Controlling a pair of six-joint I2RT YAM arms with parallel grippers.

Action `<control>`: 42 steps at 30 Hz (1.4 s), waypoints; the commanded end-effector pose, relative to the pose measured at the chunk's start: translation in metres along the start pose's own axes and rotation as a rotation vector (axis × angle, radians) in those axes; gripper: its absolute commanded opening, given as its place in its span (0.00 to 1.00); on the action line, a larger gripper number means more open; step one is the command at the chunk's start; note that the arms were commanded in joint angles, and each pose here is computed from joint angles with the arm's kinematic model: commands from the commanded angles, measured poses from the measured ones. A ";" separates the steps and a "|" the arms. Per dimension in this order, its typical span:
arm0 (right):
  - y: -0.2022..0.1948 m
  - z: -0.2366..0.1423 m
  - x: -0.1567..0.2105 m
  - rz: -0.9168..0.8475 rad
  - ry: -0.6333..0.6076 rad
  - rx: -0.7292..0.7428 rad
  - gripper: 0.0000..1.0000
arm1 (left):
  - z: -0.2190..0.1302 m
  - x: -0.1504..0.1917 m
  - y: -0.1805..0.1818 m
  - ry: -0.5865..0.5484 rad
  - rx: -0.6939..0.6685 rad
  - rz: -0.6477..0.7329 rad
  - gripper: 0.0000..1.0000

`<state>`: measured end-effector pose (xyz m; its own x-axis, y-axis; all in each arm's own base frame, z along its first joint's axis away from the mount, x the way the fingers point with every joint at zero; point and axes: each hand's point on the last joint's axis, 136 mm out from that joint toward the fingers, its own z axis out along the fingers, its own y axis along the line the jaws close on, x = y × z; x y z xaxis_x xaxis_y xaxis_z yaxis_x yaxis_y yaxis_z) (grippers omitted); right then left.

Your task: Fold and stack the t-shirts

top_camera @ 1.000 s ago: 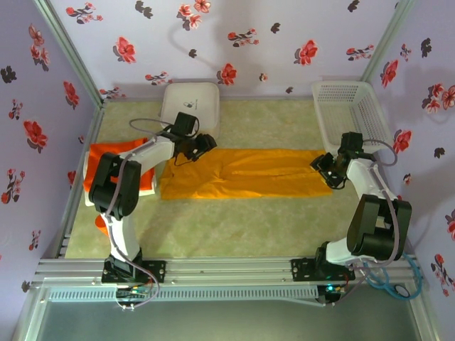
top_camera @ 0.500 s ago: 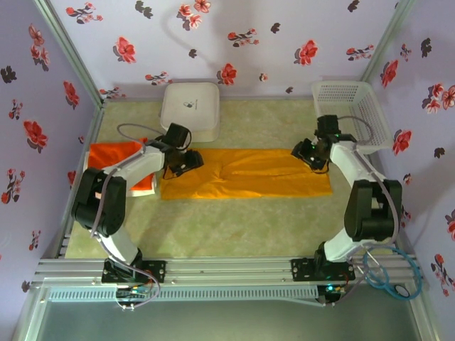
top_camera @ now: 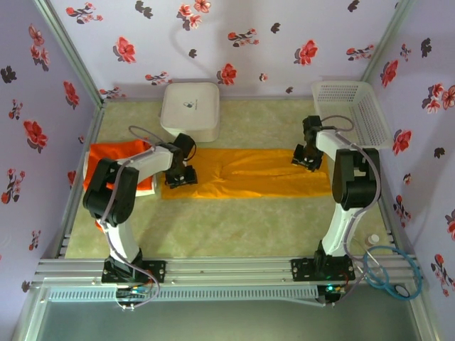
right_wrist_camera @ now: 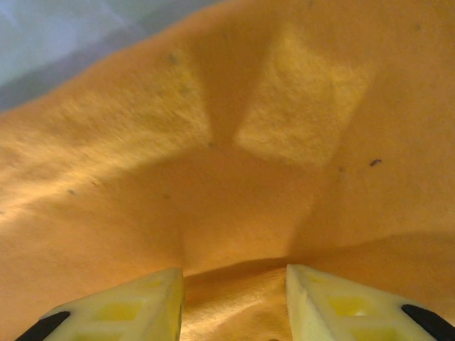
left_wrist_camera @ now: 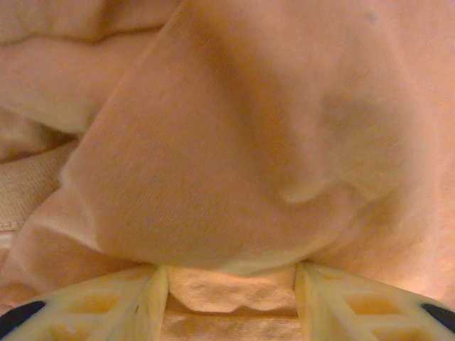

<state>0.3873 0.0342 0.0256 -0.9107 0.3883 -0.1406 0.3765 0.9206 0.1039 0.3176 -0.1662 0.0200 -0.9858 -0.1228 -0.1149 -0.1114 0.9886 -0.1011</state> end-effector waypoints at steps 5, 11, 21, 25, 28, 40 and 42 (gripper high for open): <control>-0.010 0.010 0.052 -0.093 0.149 0.101 0.42 | 0.020 -0.003 -0.015 0.071 -0.022 0.075 0.49; -0.002 -0.011 0.111 -0.147 0.245 0.049 0.43 | 0.019 -0.009 -0.038 0.071 0.007 0.117 0.47; 0.011 -0.043 0.209 -0.240 0.372 0.004 0.44 | 0.034 -0.004 -0.122 0.117 0.119 0.268 0.46; 0.023 -0.045 0.242 -0.250 0.393 -0.033 0.44 | 0.039 -0.013 -0.152 0.113 0.145 0.314 0.46; 0.031 -0.039 0.263 -0.263 0.406 -0.038 0.44 | 0.040 -0.023 -0.172 0.104 0.161 0.357 0.45; 0.058 -0.078 0.208 -0.311 0.144 -0.065 0.45 | 0.043 -0.064 -0.217 0.043 0.227 0.422 0.47; 0.068 -0.087 0.184 -0.313 0.073 -0.084 0.46 | 0.037 -0.073 -0.223 0.017 0.243 0.428 0.47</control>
<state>0.2000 0.1744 0.0732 -0.9980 0.0629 0.0105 0.0637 0.9820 0.1781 0.4227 -0.3864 0.0311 -0.9389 0.2568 -0.2292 0.3184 0.9011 -0.2943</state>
